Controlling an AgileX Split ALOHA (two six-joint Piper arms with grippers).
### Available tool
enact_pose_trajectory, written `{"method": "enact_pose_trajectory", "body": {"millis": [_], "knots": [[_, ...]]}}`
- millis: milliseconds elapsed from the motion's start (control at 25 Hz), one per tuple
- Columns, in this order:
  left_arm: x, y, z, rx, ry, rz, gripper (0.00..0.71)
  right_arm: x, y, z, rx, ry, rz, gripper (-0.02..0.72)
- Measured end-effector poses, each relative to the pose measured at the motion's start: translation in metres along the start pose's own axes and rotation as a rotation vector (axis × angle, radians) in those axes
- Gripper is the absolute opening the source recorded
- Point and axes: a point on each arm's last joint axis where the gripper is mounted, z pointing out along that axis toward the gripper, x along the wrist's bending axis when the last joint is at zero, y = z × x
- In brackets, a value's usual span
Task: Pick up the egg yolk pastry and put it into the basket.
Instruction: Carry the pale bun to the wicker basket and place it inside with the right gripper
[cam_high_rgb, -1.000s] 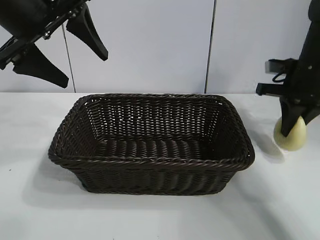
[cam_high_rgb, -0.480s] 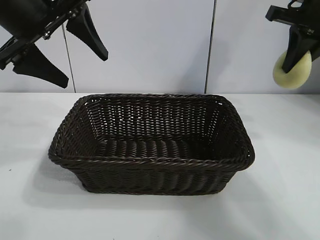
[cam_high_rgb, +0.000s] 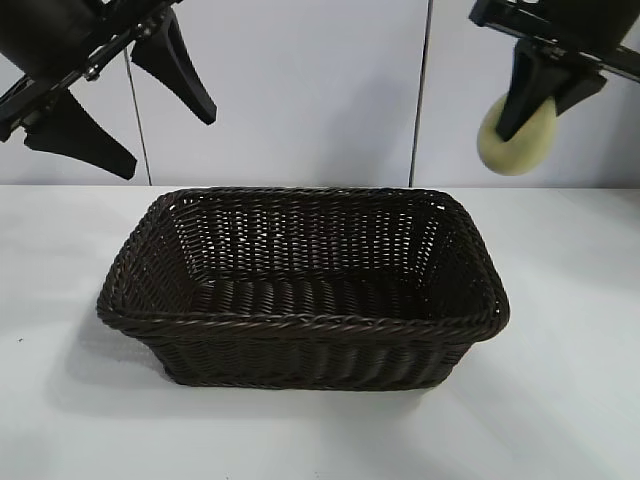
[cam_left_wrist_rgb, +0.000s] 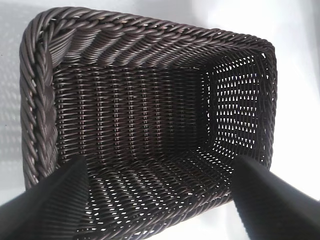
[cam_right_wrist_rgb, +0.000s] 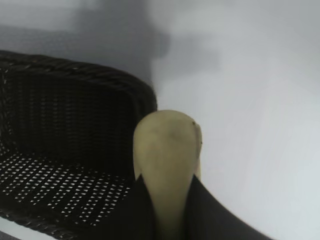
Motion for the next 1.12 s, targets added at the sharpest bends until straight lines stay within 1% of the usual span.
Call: {"method": "enact_pose_trajectory", "body": {"millis": [160, 400, 600, 800, 880, 960, 1000, 1080, 1120], "knots": [[0.0, 0.0, 0.0, 0.0, 0.0, 0.0, 0.571, 0.021, -0.001, 0.005, -0.001, 0.013, -0.046, 0.066], [0.0, 0.0, 0.0, 0.0, 0.0, 0.0, 0.571, 0.03, 0.001, 0.022, 0.023, 0.025, -0.043, 0.066], [0.0, 0.0, 0.0, 0.001, 0.0, 0.0, 0.571, 0.033, 0.004, 0.054, 0.081, 0.032, -0.042, 0.066], [0.0, 0.0, 0.0, 0.001, 0.0, 0.0, 0.571, 0.04, 0.003, 0.095, 0.155, 0.033, -0.055, 0.066], [0.0, 0.0, 0.0, 0.001, 0.0, 0.0, 0.571, 0.04, 0.003, 0.109, 0.163, 0.032, -0.053, 0.07], [0.0, 0.0, 0.0, 0.001, 0.0, 0.0, 0.571, 0.039, 0.004, 0.116, 0.16, 0.027, -0.05, 0.087], [0.0, 0.0, 0.0, 0.002, 0.0, 0.0, 0.571, 0.039, 0.004, 0.118, 0.158, 0.026, -0.049, 0.108], [0.0, 0.0, 0.0, 0.002, 0.0, 0.0, 0.571, 0.039, 0.005, 0.118, 0.155, 0.024, -0.05, 0.172], [0.0, 0.0, 0.0, 0.003, 0.0, 0.0, 0.571, 0.039, 0.005, 0.118, 0.156, 0.024, -0.05, 0.218]]}}
